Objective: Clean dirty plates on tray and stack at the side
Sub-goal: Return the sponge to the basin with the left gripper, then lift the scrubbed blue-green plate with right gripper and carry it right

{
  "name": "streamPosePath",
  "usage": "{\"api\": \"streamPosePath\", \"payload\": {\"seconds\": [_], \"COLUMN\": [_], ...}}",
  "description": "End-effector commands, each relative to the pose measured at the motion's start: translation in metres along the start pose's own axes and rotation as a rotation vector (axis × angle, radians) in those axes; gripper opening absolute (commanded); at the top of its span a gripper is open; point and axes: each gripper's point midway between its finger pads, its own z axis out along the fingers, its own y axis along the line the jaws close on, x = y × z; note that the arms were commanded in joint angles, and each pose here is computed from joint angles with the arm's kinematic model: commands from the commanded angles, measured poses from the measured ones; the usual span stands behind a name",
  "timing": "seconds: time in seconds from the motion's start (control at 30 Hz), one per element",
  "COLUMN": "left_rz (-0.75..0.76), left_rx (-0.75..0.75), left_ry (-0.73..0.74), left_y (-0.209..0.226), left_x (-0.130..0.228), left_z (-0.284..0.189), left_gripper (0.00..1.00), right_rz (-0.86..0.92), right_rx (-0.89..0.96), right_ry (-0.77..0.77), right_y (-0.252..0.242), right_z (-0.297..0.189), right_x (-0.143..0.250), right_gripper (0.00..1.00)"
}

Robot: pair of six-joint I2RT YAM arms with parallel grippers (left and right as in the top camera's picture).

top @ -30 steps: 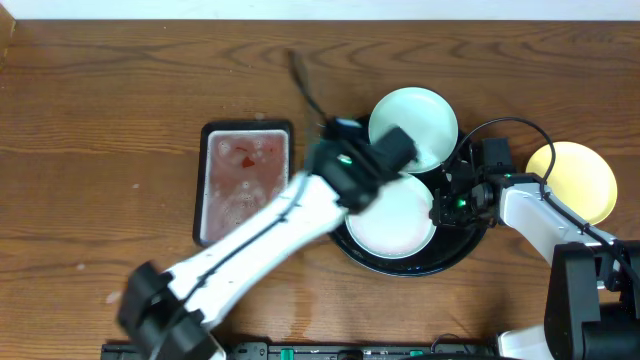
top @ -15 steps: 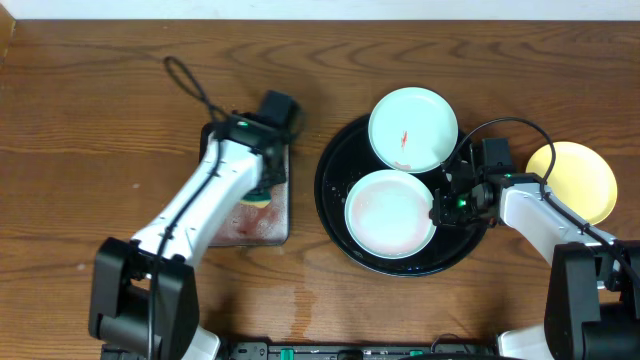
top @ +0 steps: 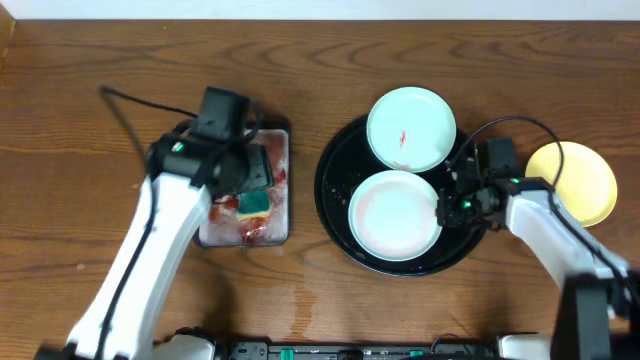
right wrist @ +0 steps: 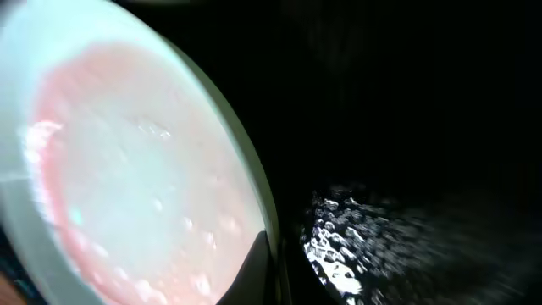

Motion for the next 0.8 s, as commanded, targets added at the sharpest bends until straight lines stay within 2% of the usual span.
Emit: {"api": "streamPosePath", "payload": {"seconds": [0.0, 0.03, 0.07, 0.2, 0.43, 0.63, 0.77], "left_rz": [0.017, 0.017, 0.017, 0.017, 0.017, 0.017, 0.017], "left_rx": [0.035, 0.039, 0.041, 0.043, 0.042, 0.042, 0.042], "left_ry": [-0.044, -0.051, -0.056, -0.06, -0.059, -0.059, -0.059], "left_y": [-0.001, -0.001, 0.0, 0.001, 0.001, 0.001, 0.001], "left_x": [0.003, 0.003, 0.005, 0.007, 0.007, 0.007, 0.007], "left_z": [-0.023, -0.026, -0.03, -0.034, -0.034, -0.034, -0.034], "left_gripper": [0.75, 0.76, 0.81, 0.82, 0.83, 0.83, 0.83], "right_rz": [-0.087, -0.106, -0.124, -0.15, -0.235, -0.336, -0.44], "right_rx": [0.1, 0.141, 0.184, 0.347, 0.391, 0.409, 0.501], "right_ry": [-0.137, -0.161, -0.185, -0.296, -0.477, -0.556, -0.594], "right_y": [0.007, 0.006, 0.005, 0.0, 0.025, 0.052, 0.062], "right_z": [-0.034, -0.041, -0.047, -0.077, -0.117, -0.131, -0.138], "right_x": [-0.016, -0.017, -0.018, -0.023, -0.031, -0.028, -0.025], "right_gripper": [0.01, 0.01, 0.01, 0.01, 0.01, 0.01, 0.01]}}
